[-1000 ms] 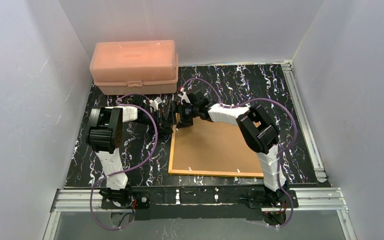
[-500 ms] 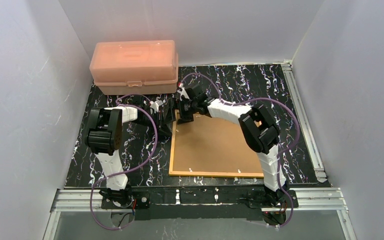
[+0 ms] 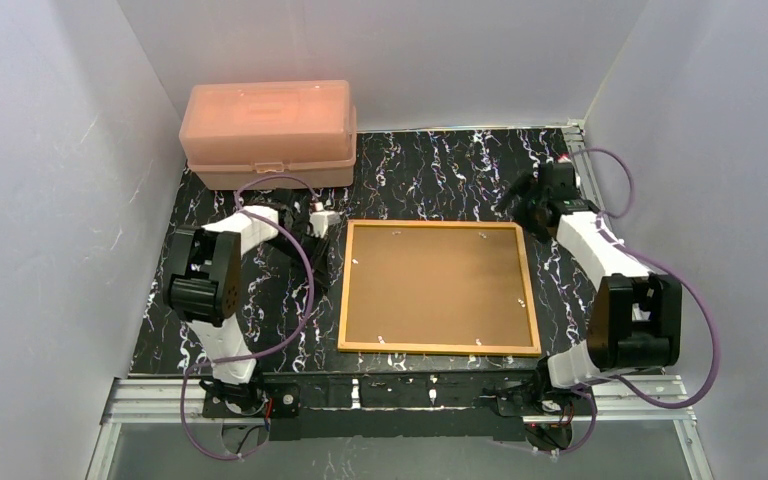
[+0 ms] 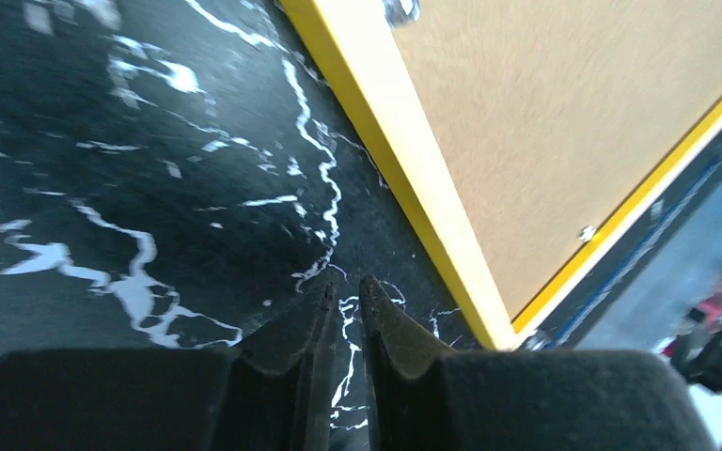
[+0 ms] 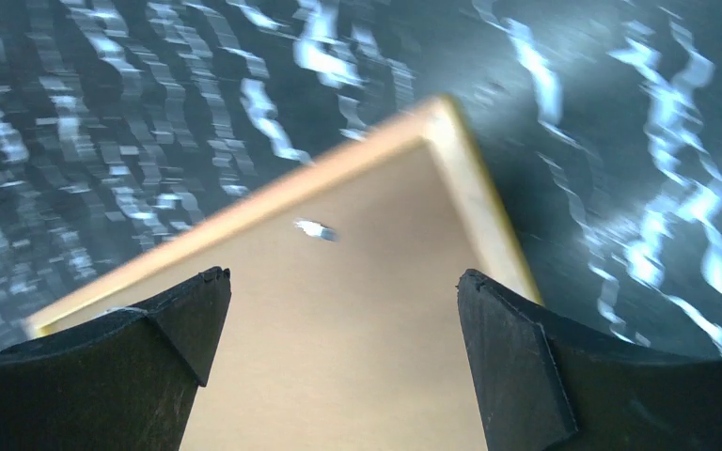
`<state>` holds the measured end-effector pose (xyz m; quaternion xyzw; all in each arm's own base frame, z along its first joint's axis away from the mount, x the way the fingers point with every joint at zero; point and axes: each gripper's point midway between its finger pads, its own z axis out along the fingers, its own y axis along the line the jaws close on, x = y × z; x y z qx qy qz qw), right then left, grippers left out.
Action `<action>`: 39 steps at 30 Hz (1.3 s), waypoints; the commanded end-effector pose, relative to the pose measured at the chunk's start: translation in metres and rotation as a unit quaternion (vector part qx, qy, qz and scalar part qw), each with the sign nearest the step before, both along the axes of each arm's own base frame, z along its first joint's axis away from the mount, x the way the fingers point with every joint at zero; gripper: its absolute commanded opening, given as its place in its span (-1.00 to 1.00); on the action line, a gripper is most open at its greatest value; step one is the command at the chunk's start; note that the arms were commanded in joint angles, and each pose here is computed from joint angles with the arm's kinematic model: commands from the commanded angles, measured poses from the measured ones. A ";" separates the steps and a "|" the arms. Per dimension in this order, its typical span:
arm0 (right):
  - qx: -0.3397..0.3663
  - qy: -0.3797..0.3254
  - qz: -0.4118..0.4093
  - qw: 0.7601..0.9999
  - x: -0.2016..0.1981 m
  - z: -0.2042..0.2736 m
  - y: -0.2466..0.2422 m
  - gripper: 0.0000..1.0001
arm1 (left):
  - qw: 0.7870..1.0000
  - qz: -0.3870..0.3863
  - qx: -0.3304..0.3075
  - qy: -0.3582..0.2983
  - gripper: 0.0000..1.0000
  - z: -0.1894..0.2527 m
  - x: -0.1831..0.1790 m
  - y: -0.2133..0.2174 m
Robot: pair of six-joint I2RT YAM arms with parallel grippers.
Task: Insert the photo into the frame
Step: Install the photo frame at the center of the board, then adjust the photo frame at the center of the board.
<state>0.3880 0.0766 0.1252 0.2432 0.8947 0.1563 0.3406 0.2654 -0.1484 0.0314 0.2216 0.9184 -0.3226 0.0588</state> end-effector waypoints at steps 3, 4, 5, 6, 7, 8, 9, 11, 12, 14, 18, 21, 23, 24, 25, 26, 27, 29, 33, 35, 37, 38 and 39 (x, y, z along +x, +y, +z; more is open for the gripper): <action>-0.072 0.056 -0.072 0.993 -0.038 -0.029 -0.055 0.97 | 0.986 -0.130 0.085 -0.060 -0.73 -0.007 -0.034 0.005; -0.068 0.064 -0.076 0.993 -0.040 -0.035 -0.057 0.97 | 0.983 -0.144 0.091 -0.064 -0.73 -0.009 -0.038 0.003; -0.063 0.073 -0.078 0.992 -0.042 -0.042 -0.059 0.97 | 0.980 -0.157 0.099 -0.069 -0.74 -0.011 -0.041 0.003; -0.058 0.081 -0.082 0.992 -0.044 -0.048 -0.061 0.97 | 0.977 -0.169 0.105 -0.075 -0.74 -0.012 -0.043 0.002; -0.053 0.085 -0.086 0.991 -0.044 -0.053 -0.062 0.97 | 0.974 -0.178 0.109 -0.081 -0.74 -0.012 -0.045 0.002; -0.044 0.086 -0.083 0.992 -0.045 -0.059 -0.060 0.97 | 0.972 -0.188 0.112 -0.085 -0.74 -0.013 -0.048 0.001; -0.035 0.083 -0.080 0.993 -0.042 -0.061 -0.056 0.97 | 0.970 -0.197 0.114 -0.087 -0.74 -0.013 -0.050 0.000; -0.019 0.084 -0.072 0.994 -0.037 -0.067 -0.050 0.97 | 0.965 -0.218 0.115 -0.089 -0.74 -0.014 -0.057 -0.003; -0.011 0.088 -0.066 0.994 -0.034 -0.071 -0.046 0.97 | 0.962 -0.229 0.116 -0.090 -0.74 -0.015 -0.061 -0.005; 0.001 0.101 -0.054 0.993 -0.029 -0.078 -0.040 0.97 | 0.961 -0.236 0.114 -0.092 -0.74 -0.015 -0.063 -0.009; 0.035 0.094 -0.032 0.994 -0.014 -0.079 -0.026 0.97 | 0.963 -0.233 0.102 -0.085 -0.75 -0.014 -0.065 -0.017; 0.074 0.070 -0.022 0.995 0.003 -0.073 -0.013 0.97 | 0.962 -0.241 0.096 -0.086 -0.76 -0.015 -0.068 -0.023; 0.085 0.065 -0.007 0.994 0.017 -0.069 0.000 0.97 | 0.960 -0.248 0.094 -0.088 -0.77 -0.015 -0.071 -0.026; 0.079 0.064 0.002 0.995 0.029 -0.067 0.006 0.97 | 0.959 -0.252 0.093 -0.089 -0.78 -0.016 -0.072 -0.028; 0.065 0.068 0.015 0.995 0.038 -0.065 0.014 0.97 | 0.958 -0.256 0.092 -0.088 -0.79 -0.016 -0.074 -0.030; 0.051 0.071 0.025 0.996 0.047 -0.064 0.022 0.97 | 0.958 -0.259 0.091 -0.089 -0.79 -0.016 -0.075 -0.033; 0.042 0.076 0.033 0.996 0.053 -0.064 0.030 0.97 | 0.957 -0.262 0.088 -0.090 -0.79 -0.016 -0.076 -0.036; 0.043 0.072 0.046 0.995 0.070 -0.062 0.047 0.97 | 0.955 -0.271 0.082 -0.087 -0.79 -0.015 -0.080 -0.043; 0.040 0.071 0.054 0.995 0.092 -0.059 0.065 0.97 | 0.948 -0.302 0.065 -0.075 -0.77 -0.013 -0.097 -0.061; 0.033 0.068 0.049 0.996 0.096 -0.056 0.063 0.97 | 0.943 -0.323 0.051 -0.060 -0.75 -0.010 -0.110 -0.070; 0.018 0.057 0.040 0.997 0.099 -0.047 0.056 0.97 | 0.942 -0.331 0.034 -0.036 -0.70 0.000 -0.119 -0.074; 0.006 0.050 0.034 0.998 0.101 -0.039 0.049 0.97 | 0.941 -0.335 0.030 -0.022 -0.68 0.007 -0.122 -0.074; -0.010 0.042 0.028 0.999 0.102 -0.030 0.042 0.97 | 0.941 -0.337 0.025 -0.006 -0.65 0.016 -0.124 -0.073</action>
